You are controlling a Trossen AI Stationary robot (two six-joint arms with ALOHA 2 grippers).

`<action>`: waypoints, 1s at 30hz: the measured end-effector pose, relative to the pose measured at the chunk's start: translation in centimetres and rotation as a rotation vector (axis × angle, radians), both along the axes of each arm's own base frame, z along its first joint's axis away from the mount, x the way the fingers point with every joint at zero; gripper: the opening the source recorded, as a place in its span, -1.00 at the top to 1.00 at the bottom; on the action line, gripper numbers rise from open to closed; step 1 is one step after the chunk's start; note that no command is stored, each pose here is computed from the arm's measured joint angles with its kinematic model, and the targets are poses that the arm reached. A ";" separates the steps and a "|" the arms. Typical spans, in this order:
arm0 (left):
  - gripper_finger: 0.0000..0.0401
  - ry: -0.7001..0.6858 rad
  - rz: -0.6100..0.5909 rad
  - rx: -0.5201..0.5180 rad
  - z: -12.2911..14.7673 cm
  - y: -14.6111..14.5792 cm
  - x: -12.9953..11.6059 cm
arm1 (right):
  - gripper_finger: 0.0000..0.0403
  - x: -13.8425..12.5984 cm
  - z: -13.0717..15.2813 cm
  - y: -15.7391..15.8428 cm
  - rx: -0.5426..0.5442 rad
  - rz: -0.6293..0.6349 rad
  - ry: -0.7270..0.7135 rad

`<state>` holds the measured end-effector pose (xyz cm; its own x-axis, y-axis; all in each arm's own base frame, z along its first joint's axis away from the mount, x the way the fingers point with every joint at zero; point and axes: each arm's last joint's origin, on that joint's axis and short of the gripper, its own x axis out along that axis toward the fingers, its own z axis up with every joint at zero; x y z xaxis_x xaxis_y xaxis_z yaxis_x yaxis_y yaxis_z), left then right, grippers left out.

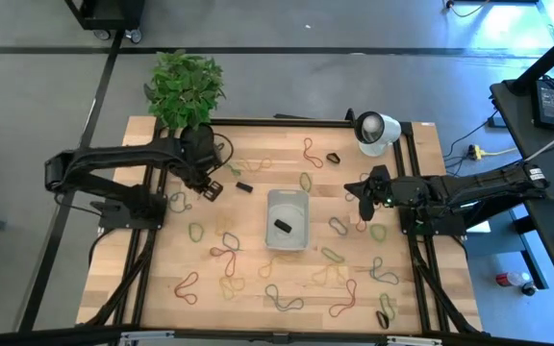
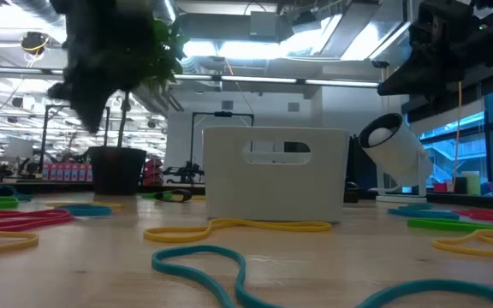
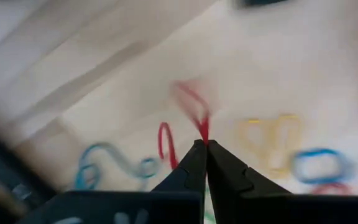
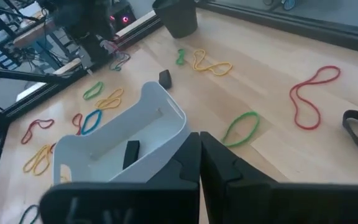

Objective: Pick and place rubber bands into bin
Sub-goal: Put the red rubber band into the gray bin

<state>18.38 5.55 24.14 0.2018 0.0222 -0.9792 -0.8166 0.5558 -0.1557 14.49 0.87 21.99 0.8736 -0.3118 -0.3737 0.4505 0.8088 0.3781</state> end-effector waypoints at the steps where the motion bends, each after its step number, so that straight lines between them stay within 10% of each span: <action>1: 0.99 -0.023 -0.021 0.006 0.6 -0.5 0.4 | 0.99 0.0 0.0 0.0 0.000 0.000 0.001; 15: 0.99 -0.411 -0.269 0.200 8.2 -6.2 11.7 | 0.99 -0.1 -0.3 0.1 -0.083 0.073 0.071; 30: 0.99 -0.253 -0.453 0.189 1.6 -7.4 24.0 | 0.99 -0.3 -0.8 0.3 -0.035 0.169 0.122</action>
<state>42.37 -1.84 25.74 0.4607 0.0493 -0.8862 -0.4393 0.8803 -0.1793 14.19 1.22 21.18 0.8634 -0.1788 -0.4718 0.3477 0.8885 0.2995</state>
